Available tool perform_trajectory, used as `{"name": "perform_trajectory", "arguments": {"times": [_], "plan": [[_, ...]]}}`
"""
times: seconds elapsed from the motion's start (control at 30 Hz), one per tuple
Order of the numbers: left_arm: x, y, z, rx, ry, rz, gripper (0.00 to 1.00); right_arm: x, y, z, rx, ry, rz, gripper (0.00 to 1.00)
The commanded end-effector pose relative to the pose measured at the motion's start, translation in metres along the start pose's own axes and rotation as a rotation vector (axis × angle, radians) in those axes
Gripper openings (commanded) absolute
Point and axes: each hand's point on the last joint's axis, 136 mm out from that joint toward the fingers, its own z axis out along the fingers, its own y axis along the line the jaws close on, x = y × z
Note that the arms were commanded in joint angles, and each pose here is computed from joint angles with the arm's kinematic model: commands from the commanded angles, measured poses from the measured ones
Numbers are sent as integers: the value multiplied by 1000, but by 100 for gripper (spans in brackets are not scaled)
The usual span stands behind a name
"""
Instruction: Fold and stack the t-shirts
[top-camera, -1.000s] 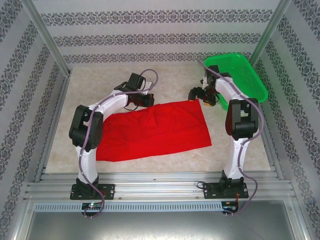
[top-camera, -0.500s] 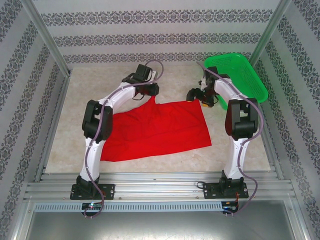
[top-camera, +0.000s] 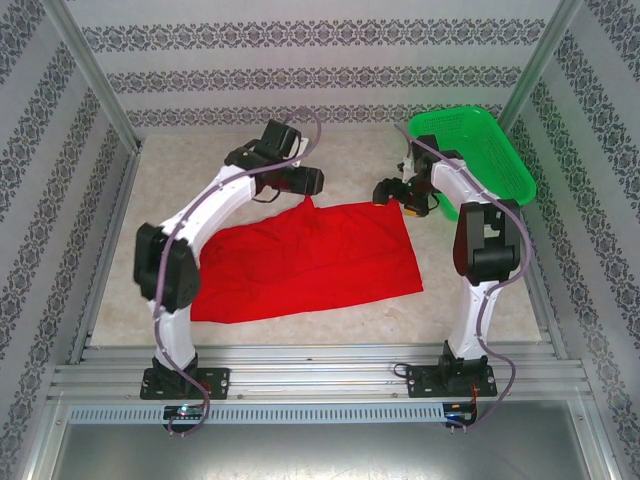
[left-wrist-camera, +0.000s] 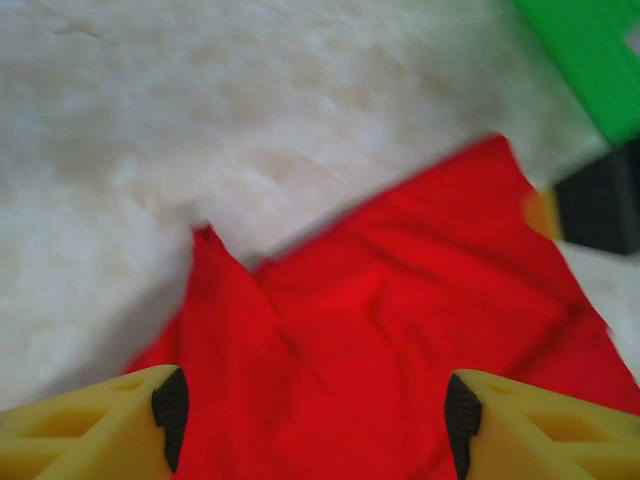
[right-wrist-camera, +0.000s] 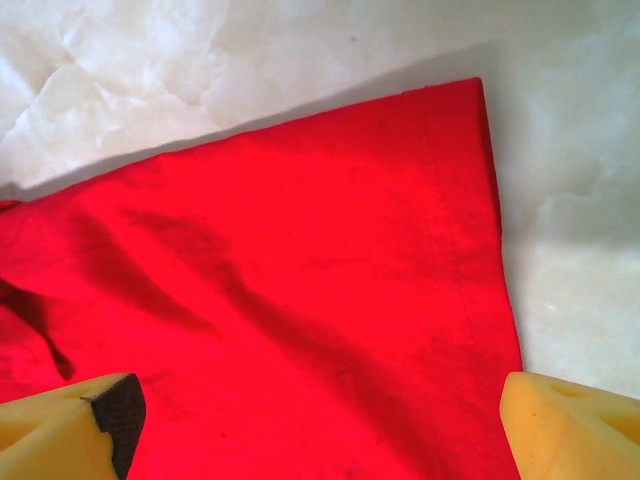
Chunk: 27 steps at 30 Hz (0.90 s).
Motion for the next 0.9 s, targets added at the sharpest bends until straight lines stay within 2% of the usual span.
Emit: {"name": "perform_trajectory", "arguments": {"times": [0.0, 0.13, 0.33, 0.57, 0.87], "plan": [[64, -16, 8, 5, 196, 38, 65, -2, 7, -23, -54, -55, -28, 93], [98, -32, 43, 9, 303, 35, 59, 1, 5, -30, -71, -76, -22, 94], [124, -16, 85, -98, 418, 14, 55, 5, 4, -32, -78, -72, -25, 94], [126, 2, 105, -188, 416, 26, 54, 8, 0, -32, -83, -72, -15, 94], [124, 7, 124, -214, 402, 24, 51, 12, -4, -30, -85, -62, -9, 93]]}}
